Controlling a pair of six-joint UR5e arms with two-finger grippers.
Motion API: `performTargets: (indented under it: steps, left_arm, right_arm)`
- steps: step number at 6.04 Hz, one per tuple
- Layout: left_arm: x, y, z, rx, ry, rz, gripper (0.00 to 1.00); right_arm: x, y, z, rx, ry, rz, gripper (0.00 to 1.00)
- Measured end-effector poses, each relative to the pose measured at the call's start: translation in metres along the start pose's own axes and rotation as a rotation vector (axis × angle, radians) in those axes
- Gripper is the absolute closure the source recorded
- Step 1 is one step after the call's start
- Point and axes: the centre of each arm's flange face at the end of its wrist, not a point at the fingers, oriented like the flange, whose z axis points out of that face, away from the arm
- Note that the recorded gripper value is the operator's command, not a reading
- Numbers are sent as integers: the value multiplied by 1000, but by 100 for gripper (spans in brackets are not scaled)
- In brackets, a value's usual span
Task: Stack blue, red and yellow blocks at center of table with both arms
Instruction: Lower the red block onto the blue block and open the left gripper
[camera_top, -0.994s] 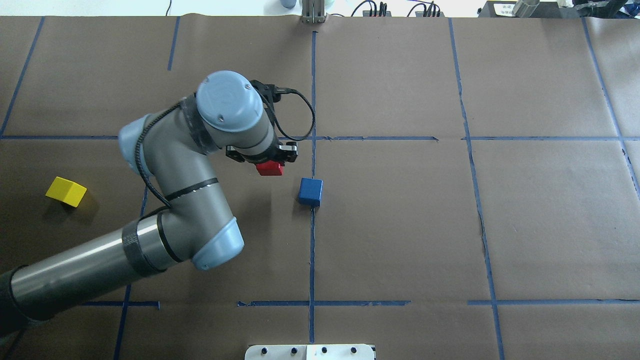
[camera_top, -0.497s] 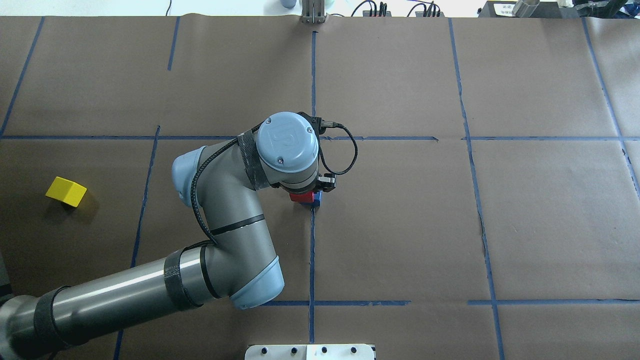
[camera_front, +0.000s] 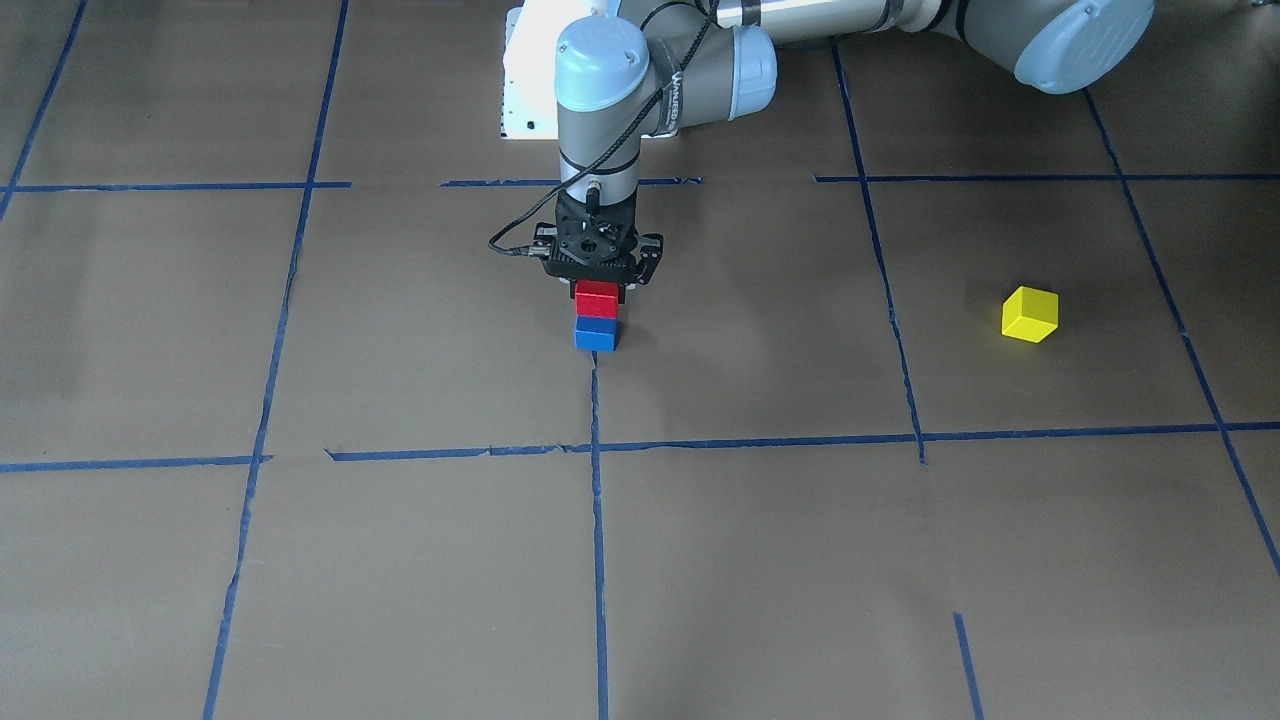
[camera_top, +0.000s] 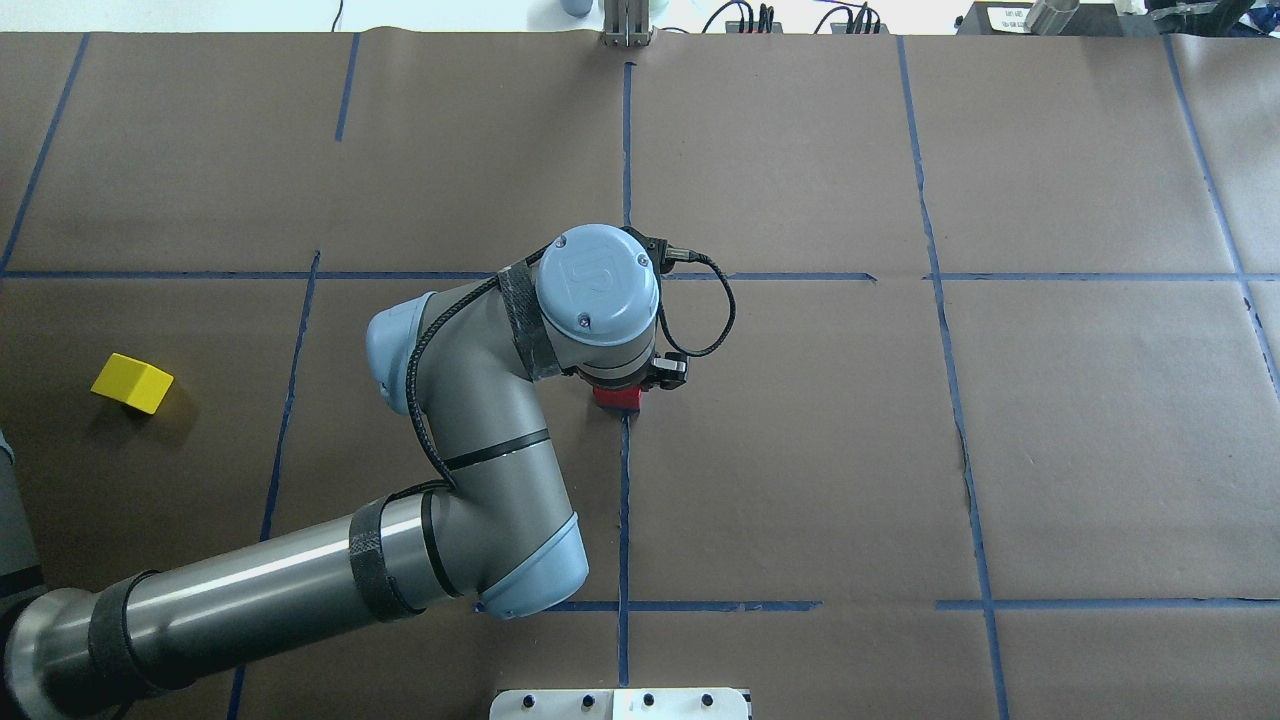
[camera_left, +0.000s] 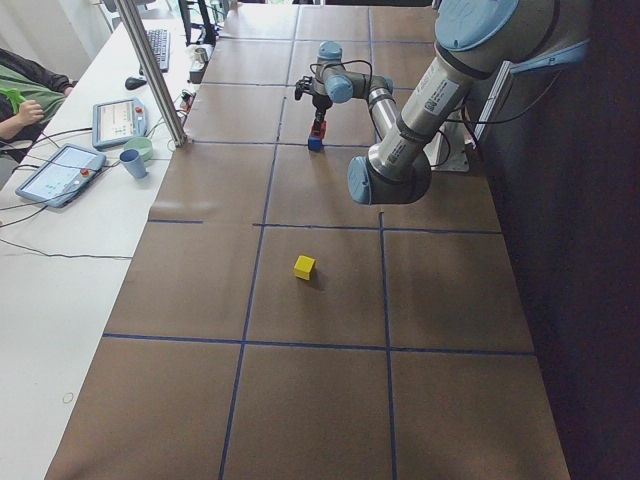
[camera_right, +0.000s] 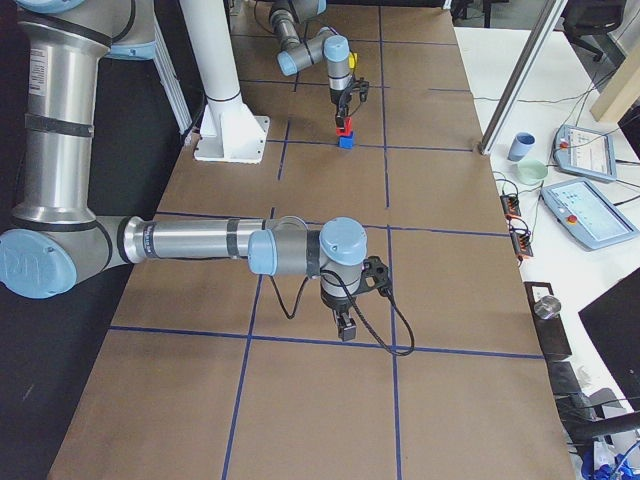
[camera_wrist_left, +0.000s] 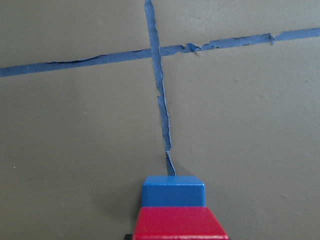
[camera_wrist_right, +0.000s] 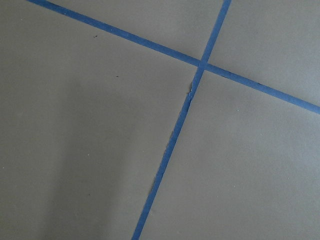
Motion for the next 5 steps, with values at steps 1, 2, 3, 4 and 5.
performTargets:
  steps: [1,2,3,4,5]
  left_arm:
    - [0,-1,2,-3,-3,1,91]
    - [-1,-2,6,-6,-9,-1,91]
    - [-2,-2,8,-7,-12,-3,90]
    - [-2,-3,8,-7,-12,-6,88]
    - [-1,-3,8,-5,-9,-9,82]
  right_arm:
    - [0,0,0,-1,0,1,0]
    - [0,0,0,-1,0,1,0]
    - [0,0,0,-1,0,1,0]
    - [0,0,1,-1,0,1,0]
    - [0,0,0,-1,0,1,0]
